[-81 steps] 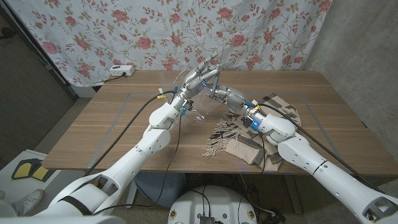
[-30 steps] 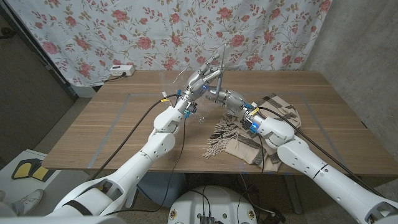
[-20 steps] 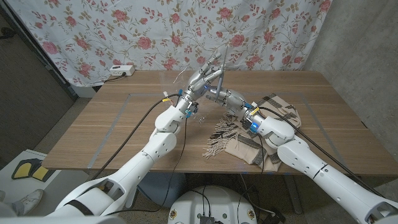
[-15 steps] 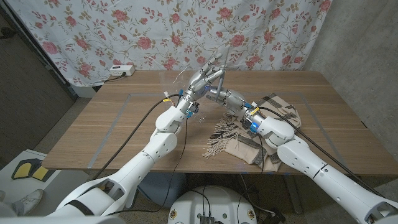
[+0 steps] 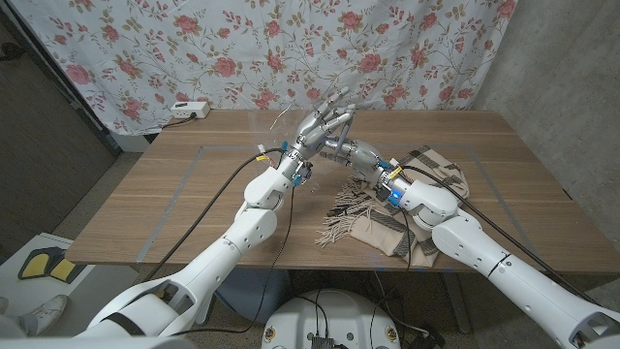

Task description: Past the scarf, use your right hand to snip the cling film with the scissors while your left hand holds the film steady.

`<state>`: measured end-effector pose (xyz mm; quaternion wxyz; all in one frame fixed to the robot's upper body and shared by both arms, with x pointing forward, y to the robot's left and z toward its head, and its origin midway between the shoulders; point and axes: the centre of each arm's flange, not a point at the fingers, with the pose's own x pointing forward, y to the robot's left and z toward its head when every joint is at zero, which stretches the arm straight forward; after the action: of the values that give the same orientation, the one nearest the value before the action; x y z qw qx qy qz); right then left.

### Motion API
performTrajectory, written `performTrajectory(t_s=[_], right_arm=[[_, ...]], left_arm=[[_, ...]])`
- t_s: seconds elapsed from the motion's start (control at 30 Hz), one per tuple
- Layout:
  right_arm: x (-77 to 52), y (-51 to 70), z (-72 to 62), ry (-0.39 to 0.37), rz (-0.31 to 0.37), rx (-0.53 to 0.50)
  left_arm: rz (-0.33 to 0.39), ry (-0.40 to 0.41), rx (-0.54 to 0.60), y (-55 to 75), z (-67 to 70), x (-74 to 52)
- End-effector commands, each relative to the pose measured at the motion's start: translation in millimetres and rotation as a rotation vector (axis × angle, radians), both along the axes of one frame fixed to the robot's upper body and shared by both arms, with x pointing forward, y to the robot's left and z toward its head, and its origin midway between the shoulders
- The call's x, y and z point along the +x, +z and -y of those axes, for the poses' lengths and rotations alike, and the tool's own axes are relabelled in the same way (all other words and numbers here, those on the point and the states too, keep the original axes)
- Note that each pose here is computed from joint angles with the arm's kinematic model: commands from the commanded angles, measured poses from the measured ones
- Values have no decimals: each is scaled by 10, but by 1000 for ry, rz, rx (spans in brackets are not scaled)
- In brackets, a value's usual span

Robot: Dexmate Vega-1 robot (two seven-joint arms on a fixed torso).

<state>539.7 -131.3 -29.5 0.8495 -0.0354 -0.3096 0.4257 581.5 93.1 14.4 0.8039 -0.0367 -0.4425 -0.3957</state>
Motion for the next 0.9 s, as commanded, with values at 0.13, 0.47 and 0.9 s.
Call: performTrajectory(t_s=[0.13,0.47,0.9], right_arm=[[18,-7,-25,-14,-18,-24],[27,-37,-39,-17,-39,-28],[37,-63,-12,-7,-68,5]], left_arm=[[9,18,-18,4,-81,11],[15,20,-36,26,-116,8],[27,39,-51,66,-209,-5]])
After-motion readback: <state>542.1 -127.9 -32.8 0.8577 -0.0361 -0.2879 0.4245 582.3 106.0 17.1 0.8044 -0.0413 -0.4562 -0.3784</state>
